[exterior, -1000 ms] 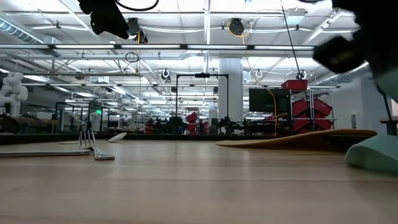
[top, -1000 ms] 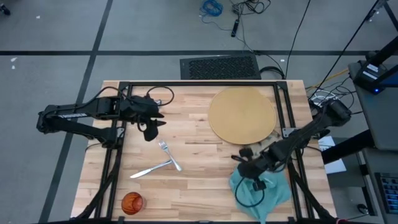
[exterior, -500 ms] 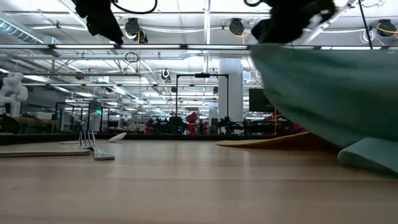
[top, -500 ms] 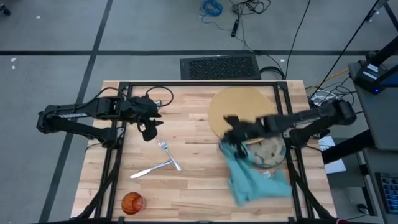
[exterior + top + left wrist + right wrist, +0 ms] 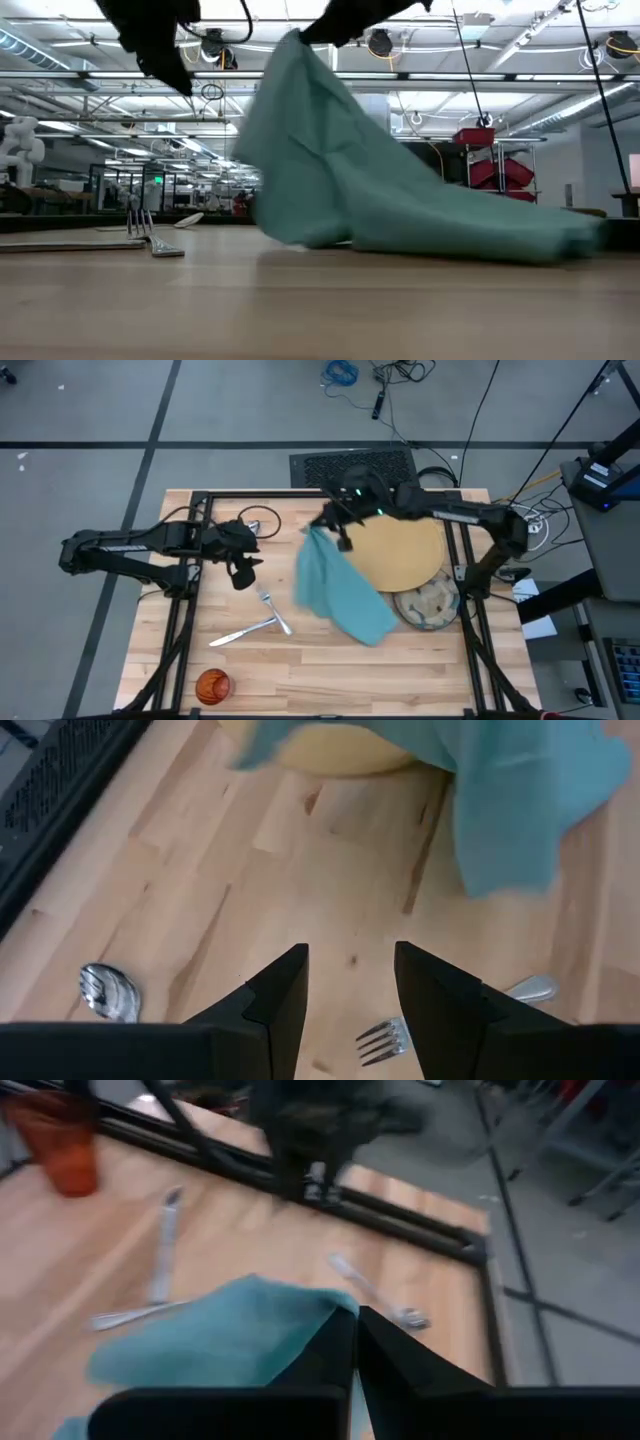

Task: Set table place
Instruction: Move the blue napkin on the top of the table

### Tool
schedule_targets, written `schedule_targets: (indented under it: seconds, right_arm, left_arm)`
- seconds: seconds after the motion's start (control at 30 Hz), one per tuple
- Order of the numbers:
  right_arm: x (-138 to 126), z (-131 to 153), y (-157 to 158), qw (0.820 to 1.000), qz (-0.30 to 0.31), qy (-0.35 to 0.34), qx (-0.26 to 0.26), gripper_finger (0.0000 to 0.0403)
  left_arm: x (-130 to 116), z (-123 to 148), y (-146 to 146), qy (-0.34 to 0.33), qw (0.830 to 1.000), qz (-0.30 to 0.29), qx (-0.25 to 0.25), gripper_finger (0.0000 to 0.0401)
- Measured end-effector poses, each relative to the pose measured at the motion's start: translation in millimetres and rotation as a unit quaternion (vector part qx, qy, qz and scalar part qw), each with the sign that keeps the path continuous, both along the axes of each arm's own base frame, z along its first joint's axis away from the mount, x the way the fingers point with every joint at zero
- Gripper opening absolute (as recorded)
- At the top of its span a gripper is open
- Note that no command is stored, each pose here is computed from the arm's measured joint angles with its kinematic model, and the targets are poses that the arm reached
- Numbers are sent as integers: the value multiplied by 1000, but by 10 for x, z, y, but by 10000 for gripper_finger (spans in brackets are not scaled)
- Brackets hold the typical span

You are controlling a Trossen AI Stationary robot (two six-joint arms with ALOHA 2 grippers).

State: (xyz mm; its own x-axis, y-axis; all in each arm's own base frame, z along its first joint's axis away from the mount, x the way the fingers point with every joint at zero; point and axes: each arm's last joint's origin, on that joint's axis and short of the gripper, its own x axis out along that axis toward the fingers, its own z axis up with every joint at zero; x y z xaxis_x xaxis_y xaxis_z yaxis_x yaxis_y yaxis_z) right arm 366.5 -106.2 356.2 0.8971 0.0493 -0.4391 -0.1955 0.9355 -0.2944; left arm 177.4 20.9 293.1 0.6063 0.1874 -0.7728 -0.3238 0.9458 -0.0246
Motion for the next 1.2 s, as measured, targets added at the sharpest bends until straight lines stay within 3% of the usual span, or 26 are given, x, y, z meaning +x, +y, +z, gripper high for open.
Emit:
schedule_targets:
  seconds: [0.23,0.47,0.63,0.77,0.87,0.97,1.1,1.2]
  right_arm:
    - [224,512,-502,997,2,-74,-14,0]
    - [339,855,-812,991,25,-134,5,0]
    - [470,844,-884,988,46,-144,30,0]
    - [564,492,-1002,993,12,-56,106,8]
    - [558,143,-1115,991,-15,41,125,51]
    - [525,-17,-1180,985,-26,89,149,121]
    - [502,-1,-1195,984,-73,101,130,201]
    - [350,157,-1125,980,-117,124,99,217]
  left_arm:
    - [-5,-286,-1,23,1000,13,-12,135]
    - [2,-373,-1,22,1000,13,-12,135]
    - [39,-345,2,-1,1000,11,-9,135]
    - [38,-346,2,0,1000,9,-8,135]
    - [38,-346,2,0,1000,9,-7,135]
    - [39,-345,3,1,1000,2,0,135]
    - [42,-342,5,0,1000,1,4,135]
    - [44,-340,6,-1,1000,1,6,135]
